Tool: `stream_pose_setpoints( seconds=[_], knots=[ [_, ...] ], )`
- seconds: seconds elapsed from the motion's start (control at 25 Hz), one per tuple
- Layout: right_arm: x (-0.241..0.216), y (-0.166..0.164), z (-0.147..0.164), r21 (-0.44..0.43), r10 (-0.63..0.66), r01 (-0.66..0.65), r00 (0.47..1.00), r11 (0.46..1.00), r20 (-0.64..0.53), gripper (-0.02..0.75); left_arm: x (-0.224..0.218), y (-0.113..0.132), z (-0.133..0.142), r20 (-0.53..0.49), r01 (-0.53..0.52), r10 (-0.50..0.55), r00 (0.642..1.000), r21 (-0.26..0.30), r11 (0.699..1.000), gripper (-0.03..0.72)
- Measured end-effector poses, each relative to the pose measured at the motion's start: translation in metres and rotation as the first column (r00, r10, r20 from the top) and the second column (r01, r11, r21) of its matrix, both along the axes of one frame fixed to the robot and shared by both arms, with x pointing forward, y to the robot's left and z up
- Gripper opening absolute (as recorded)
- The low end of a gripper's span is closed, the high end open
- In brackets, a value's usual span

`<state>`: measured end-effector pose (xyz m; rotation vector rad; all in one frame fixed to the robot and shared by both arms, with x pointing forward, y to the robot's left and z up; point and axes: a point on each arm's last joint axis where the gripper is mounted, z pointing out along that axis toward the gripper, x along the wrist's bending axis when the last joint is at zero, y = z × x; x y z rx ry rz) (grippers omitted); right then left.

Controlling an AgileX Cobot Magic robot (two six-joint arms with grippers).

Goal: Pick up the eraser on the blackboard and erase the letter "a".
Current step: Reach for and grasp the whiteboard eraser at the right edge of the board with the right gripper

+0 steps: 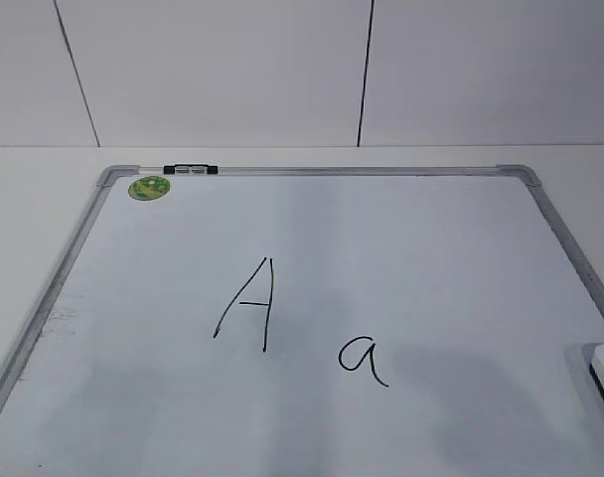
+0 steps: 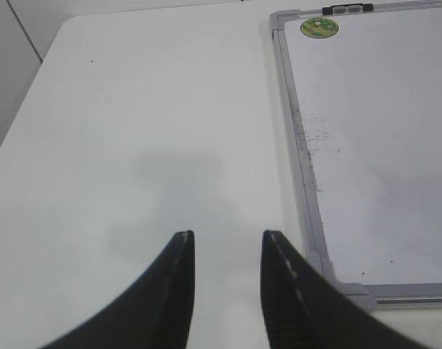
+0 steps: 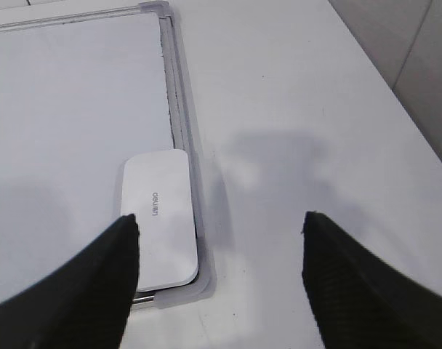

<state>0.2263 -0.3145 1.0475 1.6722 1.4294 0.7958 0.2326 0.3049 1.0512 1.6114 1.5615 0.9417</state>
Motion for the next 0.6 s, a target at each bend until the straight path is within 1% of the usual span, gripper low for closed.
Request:
stream_pose_setpoints(
  seconds=[0.44,0.6],
  knots=[
    [0.0,0.0,0.0,0.0,0.0,0.0,1.0,1.0,0.0,0.559,0.0,0.0,0.0,0.0,0.0,0.0,1.0,0.0,1.0,0.235],
    [0.0002,0.0001,0.0018,0.002,0.036,-0.036,0.999,0.999,0.011,0.559,0.0,0.0,0.0,0.0,0.0,0.0,1.0,0.0,1.0,0.235]
  ],
)
